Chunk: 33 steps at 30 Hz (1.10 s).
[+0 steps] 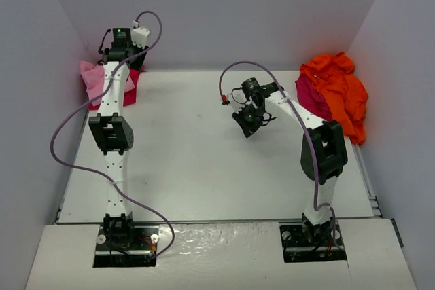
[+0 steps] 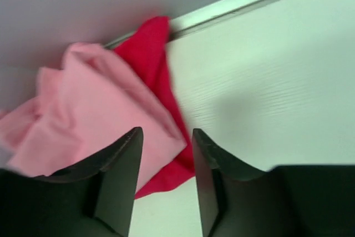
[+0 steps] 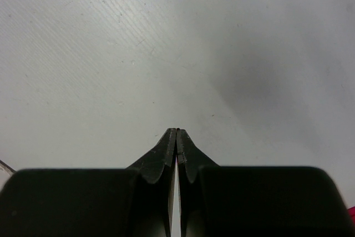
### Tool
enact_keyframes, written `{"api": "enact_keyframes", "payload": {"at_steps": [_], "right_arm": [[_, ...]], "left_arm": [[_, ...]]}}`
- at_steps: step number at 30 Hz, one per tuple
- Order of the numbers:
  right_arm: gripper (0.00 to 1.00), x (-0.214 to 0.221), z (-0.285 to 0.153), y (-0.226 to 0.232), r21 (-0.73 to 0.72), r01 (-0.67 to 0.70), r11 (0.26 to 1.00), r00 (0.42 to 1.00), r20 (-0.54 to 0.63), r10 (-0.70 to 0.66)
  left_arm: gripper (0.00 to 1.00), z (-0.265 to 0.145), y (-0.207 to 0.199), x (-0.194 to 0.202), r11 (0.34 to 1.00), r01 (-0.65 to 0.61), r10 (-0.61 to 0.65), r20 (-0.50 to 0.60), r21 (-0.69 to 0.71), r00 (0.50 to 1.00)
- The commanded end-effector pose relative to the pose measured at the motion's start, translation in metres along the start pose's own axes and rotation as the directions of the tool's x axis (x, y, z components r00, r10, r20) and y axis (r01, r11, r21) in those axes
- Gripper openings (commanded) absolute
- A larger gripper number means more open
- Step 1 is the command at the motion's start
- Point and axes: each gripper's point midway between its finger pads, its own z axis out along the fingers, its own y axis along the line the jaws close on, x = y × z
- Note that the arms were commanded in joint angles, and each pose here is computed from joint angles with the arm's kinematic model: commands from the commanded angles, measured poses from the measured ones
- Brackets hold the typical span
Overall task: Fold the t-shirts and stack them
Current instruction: Neatly place the folded tshirt to the corner
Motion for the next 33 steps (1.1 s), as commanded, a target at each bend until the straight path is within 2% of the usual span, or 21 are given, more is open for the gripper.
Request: {"api": "enact_keyframes", "payload": {"at_steps": [1, 9, 20, 26, 30, 33], "right_arm": [[0.00, -0.004, -0.026, 0.004, 0.018, 0.017, 1.000, 0.999, 0.050, -0.017], [0.00, 0.002, -0.022, 0.003, 0.014, 0.013, 1.000, 0.999, 0.036, -0.014], [0.00, 0.001, -0.016, 0.001, 0.001, 0.011, 1.000, 0.999, 0.030, -0.011], [0.00, 0.001, -0.016, 0.002, -0.004, 0.012, 1.000, 0.999, 0.030, -0.012], [0.00, 0.002, -0.019, 0.004, -0.002, 0.017, 1.000, 0.999, 0.035, -0.017], [0.00, 0.002, -0.019, 0.004, -0.005, 0.019, 1.000, 0.999, 0.038, -0.018]], "left_arm": [[0.28, -0.008, -0.020, -0.022, 0.992, 0.086, -0.092, 0.064, 0.090, 0.994], [0.00, 0.039, -0.031, 0.011, 0.986, 0.126, -0.128, 0.010, 0.109, 0.992], [0.00, 0.066, -0.016, 0.066, 0.969, 0.219, -0.208, -0.099, 0.115, 0.973], [0.00, 0.061, 0.003, 0.078, 0.974, 0.218, -0.209, -0.126, 0.065, 0.970], [0.00, 0.047, 0.029, 0.078, 0.967, 0.254, -0.249, -0.114, 0.029, 0.962], [0.00, 0.034, 0.039, 0.074, 0.974, 0.227, -0.225, -0.113, 0.012, 0.968]]}}
